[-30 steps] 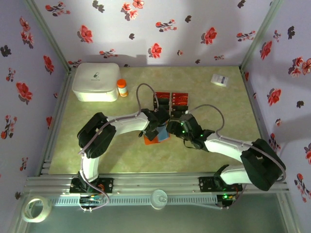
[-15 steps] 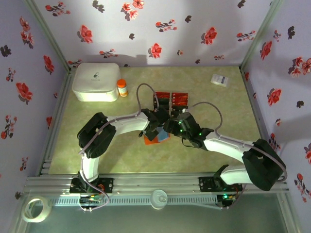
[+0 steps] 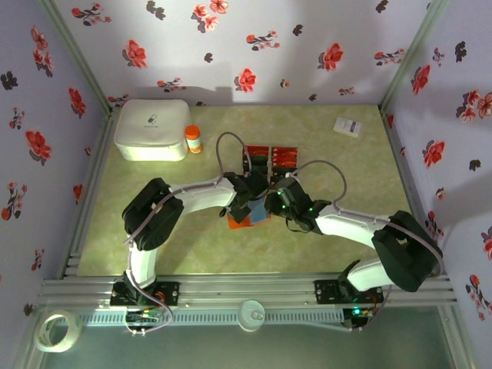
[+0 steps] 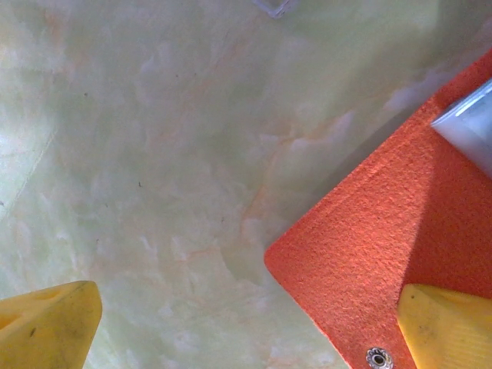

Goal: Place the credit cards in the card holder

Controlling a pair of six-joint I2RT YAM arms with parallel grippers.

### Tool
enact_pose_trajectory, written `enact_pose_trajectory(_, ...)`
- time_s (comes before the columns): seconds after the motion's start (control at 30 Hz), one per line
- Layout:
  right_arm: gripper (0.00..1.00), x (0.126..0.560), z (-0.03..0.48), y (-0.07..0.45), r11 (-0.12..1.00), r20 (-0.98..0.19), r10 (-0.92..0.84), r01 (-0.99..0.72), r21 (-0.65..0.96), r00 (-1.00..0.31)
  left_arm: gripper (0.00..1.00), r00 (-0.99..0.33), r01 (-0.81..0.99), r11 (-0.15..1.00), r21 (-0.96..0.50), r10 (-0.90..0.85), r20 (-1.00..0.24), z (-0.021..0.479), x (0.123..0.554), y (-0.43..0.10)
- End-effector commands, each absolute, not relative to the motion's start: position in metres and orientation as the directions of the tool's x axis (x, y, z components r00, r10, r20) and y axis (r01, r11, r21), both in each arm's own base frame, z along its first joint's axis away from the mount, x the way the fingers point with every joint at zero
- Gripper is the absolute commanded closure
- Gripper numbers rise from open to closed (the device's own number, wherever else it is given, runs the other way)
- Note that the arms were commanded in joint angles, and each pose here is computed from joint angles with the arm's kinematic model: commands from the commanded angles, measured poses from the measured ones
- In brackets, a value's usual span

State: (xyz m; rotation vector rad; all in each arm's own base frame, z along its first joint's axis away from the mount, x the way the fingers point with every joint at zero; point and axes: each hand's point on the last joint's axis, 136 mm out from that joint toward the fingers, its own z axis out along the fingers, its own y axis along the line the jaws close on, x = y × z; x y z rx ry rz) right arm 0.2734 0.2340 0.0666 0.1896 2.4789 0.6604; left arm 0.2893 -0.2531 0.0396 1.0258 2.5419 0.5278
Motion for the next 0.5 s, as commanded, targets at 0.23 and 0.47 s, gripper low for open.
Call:
enact_pose_trajectory(0.23, 1.0, 0.266, 0.063, 0.221, 0.863, -0.478, 0.305, 0.027, 0.505, -0.824, 0.0, -0.757, 0.545, 0.739, 0.395, 0.637, -0.147, 0.03, 0.287, -0.248)
enact_pose_trajectory(0.47, 1.0, 0.256, 0.056, 0.216, 0.834, -0.443, 0.353, 0.062, 0.549, -0.824, 0.0, -0.847, 0.458, 0.86, 0.226, 0.499, -0.181, 0.035, 0.279, -0.264)
